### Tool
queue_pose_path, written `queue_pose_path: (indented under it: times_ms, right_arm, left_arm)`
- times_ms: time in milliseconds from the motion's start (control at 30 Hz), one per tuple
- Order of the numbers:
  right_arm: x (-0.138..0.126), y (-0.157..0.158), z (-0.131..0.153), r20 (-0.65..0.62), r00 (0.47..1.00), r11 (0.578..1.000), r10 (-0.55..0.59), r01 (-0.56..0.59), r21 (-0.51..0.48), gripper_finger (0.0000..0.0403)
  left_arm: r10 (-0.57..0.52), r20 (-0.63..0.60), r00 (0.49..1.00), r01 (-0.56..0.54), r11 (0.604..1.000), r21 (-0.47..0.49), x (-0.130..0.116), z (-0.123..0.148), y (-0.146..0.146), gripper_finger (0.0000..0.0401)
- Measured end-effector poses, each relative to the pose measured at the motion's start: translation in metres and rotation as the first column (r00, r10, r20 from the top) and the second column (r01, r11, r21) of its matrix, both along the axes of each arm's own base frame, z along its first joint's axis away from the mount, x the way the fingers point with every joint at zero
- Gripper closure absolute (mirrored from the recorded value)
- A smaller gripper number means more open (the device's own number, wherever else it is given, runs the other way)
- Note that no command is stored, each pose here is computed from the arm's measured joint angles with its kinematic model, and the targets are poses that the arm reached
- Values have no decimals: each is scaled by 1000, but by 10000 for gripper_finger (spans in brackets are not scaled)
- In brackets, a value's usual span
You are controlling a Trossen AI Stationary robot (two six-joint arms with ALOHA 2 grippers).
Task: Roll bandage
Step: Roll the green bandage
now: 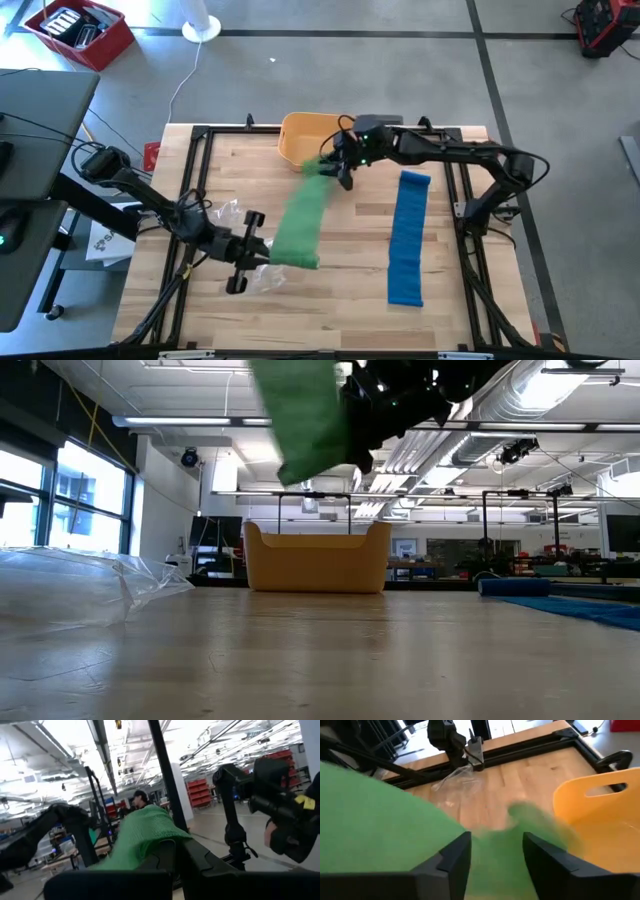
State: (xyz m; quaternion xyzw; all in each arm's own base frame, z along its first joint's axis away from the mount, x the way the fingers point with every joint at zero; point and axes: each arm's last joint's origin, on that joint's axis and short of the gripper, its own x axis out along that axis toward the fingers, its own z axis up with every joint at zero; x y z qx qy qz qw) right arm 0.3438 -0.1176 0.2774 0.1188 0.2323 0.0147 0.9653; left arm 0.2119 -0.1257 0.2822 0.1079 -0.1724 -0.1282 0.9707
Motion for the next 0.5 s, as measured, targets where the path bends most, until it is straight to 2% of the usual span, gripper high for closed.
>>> queue_pose_path:
  times_ms: [100,200,367,500]
  right_arm:
    - [-3,9,2,-3,995,993,103,-102,57,211]
    - [-2,22,0,-12,973,967,230,-228,114,210]
    - [4,50,-1,-14,939,939,344,-344,25,210]
    - [5,85,-7,-64,870,869,489,-492,-53,210]
  left_arm:
    - [1,-10,1000,-1,1000,3,0,-1,0,400]
    - [5,-15,1000,-5,1000,0,0,-1,0,400]
    - [1,-29,1000,-1,1000,-23,1,-2,0,400]
    - [1,-12,1000,-2,999,-34,0,0,0,400]
